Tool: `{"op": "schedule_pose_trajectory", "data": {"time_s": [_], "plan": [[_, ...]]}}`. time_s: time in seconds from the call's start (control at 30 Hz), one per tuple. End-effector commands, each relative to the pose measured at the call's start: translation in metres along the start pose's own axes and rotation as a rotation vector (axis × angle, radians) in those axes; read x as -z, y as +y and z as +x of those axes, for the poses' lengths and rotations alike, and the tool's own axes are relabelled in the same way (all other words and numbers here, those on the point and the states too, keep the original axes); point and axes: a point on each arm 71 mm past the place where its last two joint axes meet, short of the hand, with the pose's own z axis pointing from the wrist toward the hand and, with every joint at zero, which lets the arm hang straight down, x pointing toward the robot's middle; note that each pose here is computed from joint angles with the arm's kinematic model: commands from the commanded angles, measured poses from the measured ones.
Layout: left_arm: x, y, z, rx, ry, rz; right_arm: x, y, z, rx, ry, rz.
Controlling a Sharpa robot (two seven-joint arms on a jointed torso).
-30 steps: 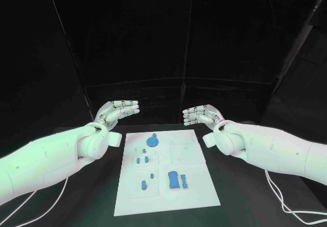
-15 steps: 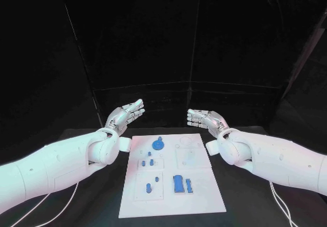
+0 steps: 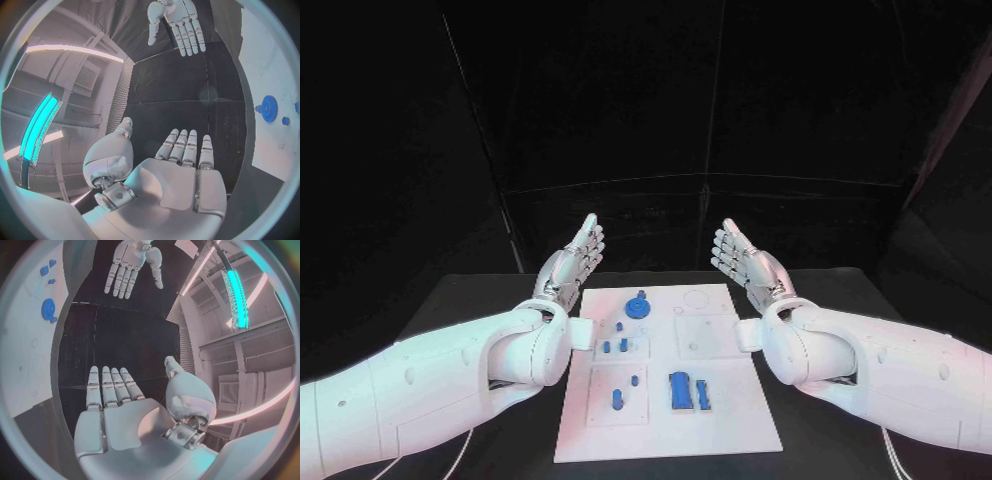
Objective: Assemble the parts on the task board
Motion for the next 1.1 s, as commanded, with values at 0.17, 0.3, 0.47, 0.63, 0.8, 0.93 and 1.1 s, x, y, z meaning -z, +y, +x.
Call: {"op": "schedule_pose_trajectory", "data": {"time_s": [0.17,0.3,0.47,0.63,0.8,0.93,1.1], "plan": [[0.0079,-0.0034,-0.0026,-0.077,-0.108,0.014,0.0046,0.0041,-0.0051,0.012,-0.116,-0.018],[0.0079,-0.0034,-0.0026,-0.077,-0.108,0.014,0.0046,0.0041,-0.0051,0.012,-0.116,-0.018],[0.0079,-0.0034,-0.0026,-0.077,-0.108,0.014,0.0046,0.0041,-0.0051,0.012,-0.116,-0.018],[0.0079,-0.0034,-0.0026,-0.077,-0.108,0.014,0.0046,0.0041,-0.0051,0.012,-0.116,-0.018],[0.0079,-0.0034,-0.0026,-0.077,-0.108,0.014,0.0046,0.0041,-0.0051,0.012,-0.116,-0.018],[0.0079,-0.0034,-0.0026,-0.077,-0.108,0.014,0.0046,0.0041,-0.0051,0.012,-0.116,-0.018],[0.0079,-0.0034,-0.0026,-0.077,-0.108,0.014,0.0046,0.0041,-0.0051,0.012,-0.116,-0.018]]}}
